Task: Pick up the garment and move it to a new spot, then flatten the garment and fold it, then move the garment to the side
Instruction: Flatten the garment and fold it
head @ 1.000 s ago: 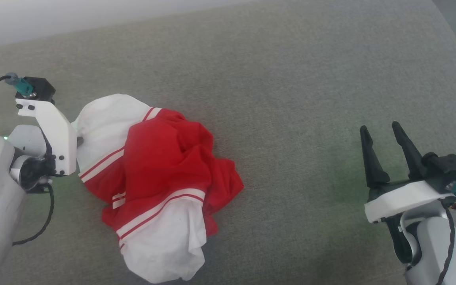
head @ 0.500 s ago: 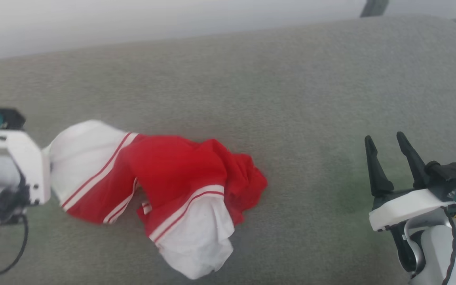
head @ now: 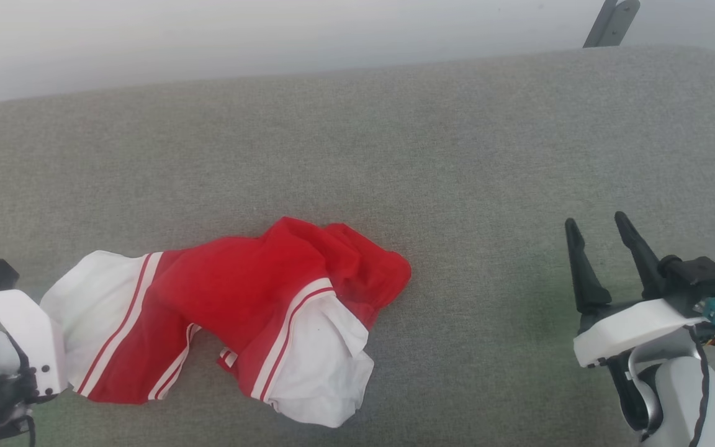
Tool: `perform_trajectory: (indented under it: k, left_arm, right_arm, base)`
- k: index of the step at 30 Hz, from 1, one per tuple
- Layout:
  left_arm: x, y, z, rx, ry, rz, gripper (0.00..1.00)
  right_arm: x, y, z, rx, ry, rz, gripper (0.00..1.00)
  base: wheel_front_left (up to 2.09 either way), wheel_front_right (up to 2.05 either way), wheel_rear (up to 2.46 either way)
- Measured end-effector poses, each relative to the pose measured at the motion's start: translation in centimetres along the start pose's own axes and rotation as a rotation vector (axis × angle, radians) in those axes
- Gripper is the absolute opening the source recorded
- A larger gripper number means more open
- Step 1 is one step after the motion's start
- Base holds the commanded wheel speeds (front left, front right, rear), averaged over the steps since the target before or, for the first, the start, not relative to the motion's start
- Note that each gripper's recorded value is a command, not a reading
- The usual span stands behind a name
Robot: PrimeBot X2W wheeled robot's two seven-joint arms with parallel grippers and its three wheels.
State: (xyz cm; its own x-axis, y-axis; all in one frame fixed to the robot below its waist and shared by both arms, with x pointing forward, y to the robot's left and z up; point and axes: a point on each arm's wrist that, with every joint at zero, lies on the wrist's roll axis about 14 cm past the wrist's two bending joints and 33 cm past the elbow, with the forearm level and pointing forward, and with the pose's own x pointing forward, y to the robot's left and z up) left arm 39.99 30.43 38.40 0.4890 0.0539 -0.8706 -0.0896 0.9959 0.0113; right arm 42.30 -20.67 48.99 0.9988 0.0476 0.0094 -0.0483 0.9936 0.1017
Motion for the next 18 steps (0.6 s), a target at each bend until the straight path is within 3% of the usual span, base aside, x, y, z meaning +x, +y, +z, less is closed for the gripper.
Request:
perform_trajectory:
  k: [3, 4, 5, 6, 7, 8, 18]
  left_arm:
    - [0.1, -0.4, -0.2, -0.02, -0.014, -0.016, 0.0]
    - [0.0, -0.6, -0.1, -0.022, -0.033, -0.022, 0.22]
    - [0.0, -0.8, 0.1, -0.028, -0.049, -0.028, 0.3]
    - [-0.1, -0.9, 0.2, -0.034, -0.062, -0.032, 0.54]
    - [-0.3, -1.1, 0.3, -0.036, -0.076, -0.036, 0.95]
    - [-0.5, -1.1, 0.5, -0.038, -0.092, -0.041, 1.0]
    - [-5.1, -0.5, 3.9, -0.03, -0.35, -0.049, 1.0]
  right_arm:
    - [0.0, 0.4, 0.0, -0.001, 0.005, 0.013, 1.0]
    - [0.0, 0.5, 0.0, -0.002, 0.006, 0.017, 1.0]
    - [-0.1, 0.7, 0.0, -0.004, 0.008, 0.024, 1.0]
    - [-0.1, 0.9, 0.0, -0.005, 0.01, 0.031, 1.0]
    - [-0.2, 1.0, 0.0, -0.006, 0.013, 0.035, 1.0]
    - [-0.2, 1.2, 0.1, -0.007, 0.013, 0.04, 1.0]
    - [-0.9, 5.1, 0.4, -0.018, 0.039, 0.172, 1.0]
  base:
    - [0.0, 0.0, 0.0]
    - [0.0, 0.0, 0.0]
    - [0.0, 0.0, 0.0]
    - [0.0, 0.0, 0.0]
    - [0.0, 0.0, 0.0]
    - [0.0, 0.0, 0.0]
    - [0.0, 0.0, 0.0]
